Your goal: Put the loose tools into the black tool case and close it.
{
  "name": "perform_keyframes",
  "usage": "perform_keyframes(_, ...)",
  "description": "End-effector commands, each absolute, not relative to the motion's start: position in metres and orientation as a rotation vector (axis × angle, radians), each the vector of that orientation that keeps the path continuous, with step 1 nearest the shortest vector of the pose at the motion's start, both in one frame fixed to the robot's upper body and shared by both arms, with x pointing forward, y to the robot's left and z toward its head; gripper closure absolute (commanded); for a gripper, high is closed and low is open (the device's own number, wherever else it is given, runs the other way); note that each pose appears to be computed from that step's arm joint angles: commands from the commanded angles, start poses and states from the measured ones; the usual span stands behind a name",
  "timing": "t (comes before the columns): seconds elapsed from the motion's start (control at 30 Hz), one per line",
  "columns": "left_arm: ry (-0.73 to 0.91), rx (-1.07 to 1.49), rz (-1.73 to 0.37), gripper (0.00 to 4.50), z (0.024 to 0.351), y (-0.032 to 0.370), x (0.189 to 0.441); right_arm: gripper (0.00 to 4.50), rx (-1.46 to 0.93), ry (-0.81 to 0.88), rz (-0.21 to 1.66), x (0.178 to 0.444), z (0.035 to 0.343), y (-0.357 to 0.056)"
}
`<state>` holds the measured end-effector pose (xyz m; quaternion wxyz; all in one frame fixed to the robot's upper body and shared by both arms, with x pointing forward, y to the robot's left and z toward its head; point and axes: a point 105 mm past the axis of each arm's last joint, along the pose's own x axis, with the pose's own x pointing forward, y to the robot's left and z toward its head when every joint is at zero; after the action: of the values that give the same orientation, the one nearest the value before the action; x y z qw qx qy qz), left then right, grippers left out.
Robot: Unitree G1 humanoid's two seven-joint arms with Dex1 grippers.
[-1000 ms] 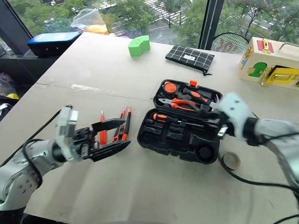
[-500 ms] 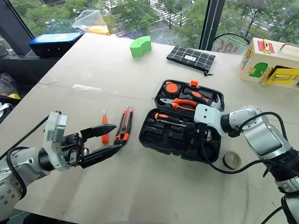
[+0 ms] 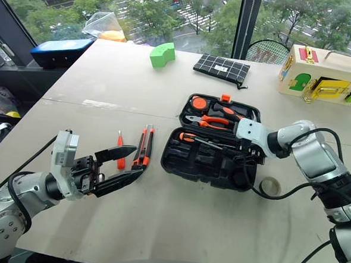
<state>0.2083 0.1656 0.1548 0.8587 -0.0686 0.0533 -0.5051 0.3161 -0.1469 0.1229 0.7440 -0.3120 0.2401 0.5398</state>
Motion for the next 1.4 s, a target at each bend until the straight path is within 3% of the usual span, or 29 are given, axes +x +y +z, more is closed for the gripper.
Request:
perform_keyframes(0.03,0.094,-0.132,-1.065,0.00,0.160,0.165,0.206,1.65,-0.549,0.387,1.206,0.311,0.150,-0.135)
perform_keyframes(0.1,0.092,-0.134,-1.053,0.00,0.159,0.166,0.206,2.17,-0.448,0.320,1.196,0.309,0.161,-0.132)
perform_keyframes(0.13,0.093,-0.135,-1.047,0.00,0.158,0.167,0.206,2.64,-0.405,0.286,1.173,0.309,0.162,-0.130)
perform_keyframes(0.2,0.097,-0.137,-1.037,0.00,0.157,0.168,0.206,3.17,-0.372,0.241,1.116,0.310,0.158,-0.128)
perform_keyframes(0.23,0.101,-0.138,-1.030,0.00,0.155,0.169,0.206,3.74,-0.363,0.227,1.063,0.313,0.153,-0.129)
perform_keyframes(0.3,0.106,-0.141,-1.010,0.00,0.153,0.172,0.206,4.47,-0.357,0.235,0.996,0.315,0.138,-0.129)
perform_keyframes(0.5,0.111,-0.150,-0.977,0.00,0.146,0.178,0.207,4.47,-0.527,0.443,0.998,0.296,0.054,-0.126)
perform_keyframes(0.6,0.111,-0.148,-0.971,0.00,0.144,0.179,0.207,4.47,-0.585,0.472,1.043,0.290,0.037,-0.124)
perform_keyframes(0.8,0.114,-0.154,-0.933,0.00,0.138,0.188,0.207,4.47,-0.564,0.422,1.039,0.296,0.051,-0.126)
perform_keyframes(1.0,0.101,-0.171,-0.924,0.00,0.137,0.186,0.209,4.47,-0.222,0.111,1.057,0.300,0.130,-0.105)
perform_keyframes(1.07,0.100,-0.172,-0.924,0.00,0.137,0.186,0.209,4.47,-0.205,0.081,1.046,0.301,0.140,-0.105)
perform_keyframes(1.23,0.096,-0.175,-0.927,0.00,0.136,0.186,0.210,4.47,-0.294,0.133,0.944,0.316,0.136,-0.115)
perform_keyframes(1.4,0.096,-0.175,-0.934,0.00,0.136,0.186,0.211,4.47,-0.525,0.257,0.902,0.333,0.108,-0.129)
